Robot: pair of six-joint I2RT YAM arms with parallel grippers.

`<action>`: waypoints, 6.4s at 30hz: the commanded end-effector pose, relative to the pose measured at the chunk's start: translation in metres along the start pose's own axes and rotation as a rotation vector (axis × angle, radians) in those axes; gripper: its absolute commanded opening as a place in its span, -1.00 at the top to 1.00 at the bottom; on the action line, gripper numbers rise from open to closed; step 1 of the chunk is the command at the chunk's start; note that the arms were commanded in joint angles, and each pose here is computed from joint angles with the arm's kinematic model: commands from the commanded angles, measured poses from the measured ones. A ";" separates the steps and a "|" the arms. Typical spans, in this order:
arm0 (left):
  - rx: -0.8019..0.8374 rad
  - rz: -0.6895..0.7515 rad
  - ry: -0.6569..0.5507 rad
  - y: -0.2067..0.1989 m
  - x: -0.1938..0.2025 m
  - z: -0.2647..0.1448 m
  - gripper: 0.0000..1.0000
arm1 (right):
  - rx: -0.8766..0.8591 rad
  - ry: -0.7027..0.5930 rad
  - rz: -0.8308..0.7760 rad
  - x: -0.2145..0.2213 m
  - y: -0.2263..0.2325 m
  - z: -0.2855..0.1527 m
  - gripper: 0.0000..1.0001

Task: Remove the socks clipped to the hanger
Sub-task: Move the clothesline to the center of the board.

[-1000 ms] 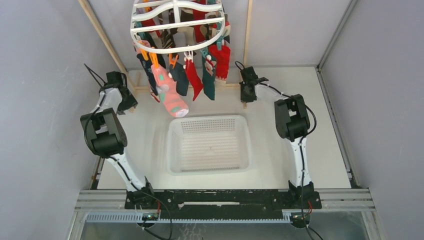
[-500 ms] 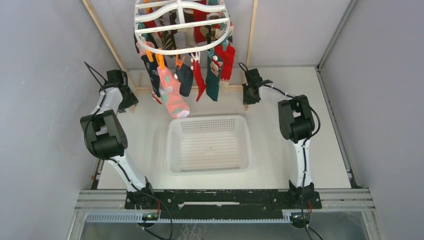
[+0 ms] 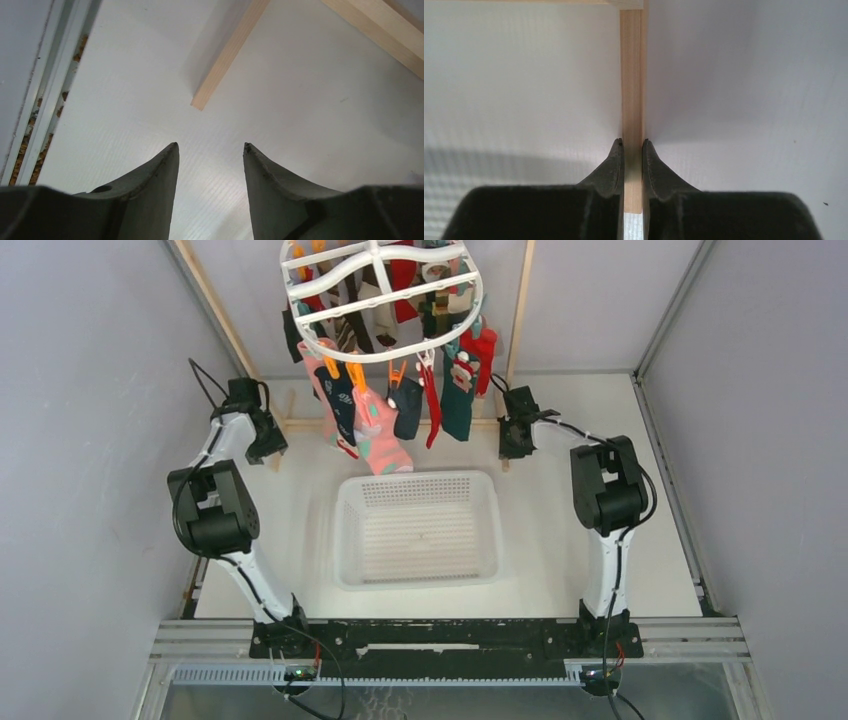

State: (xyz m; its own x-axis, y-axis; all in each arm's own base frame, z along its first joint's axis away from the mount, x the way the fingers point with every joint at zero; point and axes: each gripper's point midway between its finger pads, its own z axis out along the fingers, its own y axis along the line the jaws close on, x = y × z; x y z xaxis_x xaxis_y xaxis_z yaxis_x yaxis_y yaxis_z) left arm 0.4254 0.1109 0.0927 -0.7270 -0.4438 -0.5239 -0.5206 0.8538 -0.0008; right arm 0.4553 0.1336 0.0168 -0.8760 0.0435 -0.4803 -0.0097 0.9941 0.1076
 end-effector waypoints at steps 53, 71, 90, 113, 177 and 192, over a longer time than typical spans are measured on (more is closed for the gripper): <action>0.111 0.251 0.152 -0.063 0.066 0.008 0.01 | 0.077 0.097 0.121 0.085 -0.084 -0.060 1.00; 0.158 0.272 0.176 -0.079 0.066 0.023 0.10 | 0.020 0.107 0.118 0.087 -0.069 -0.055 1.00; 0.126 0.276 0.172 -0.073 0.071 0.026 0.54 | 0.019 0.115 0.112 0.090 -0.066 -0.055 1.00; 0.225 0.386 0.041 -0.093 0.039 0.019 0.08 | 0.009 0.122 0.093 0.092 -0.062 -0.058 1.00; 0.208 0.318 0.035 -0.072 0.024 0.039 -0.21 | -0.058 0.153 0.051 0.100 -0.041 -0.063 1.00; 0.138 0.366 0.054 -0.075 0.028 0.043 0.62 | -0.069 0.156 0.039 0.101 -0.035 -0.063 1.00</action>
State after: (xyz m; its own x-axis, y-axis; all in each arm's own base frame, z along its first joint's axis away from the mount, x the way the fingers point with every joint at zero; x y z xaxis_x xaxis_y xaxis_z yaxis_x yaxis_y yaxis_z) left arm 0.4486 0.0530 0.0268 -0.8857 -0.1790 -0.4284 -0.2093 0.9776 0.0242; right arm 0.3753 0.0738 0.0223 -0.8819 0.1354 -0.4515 0.0825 0.9874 0.1348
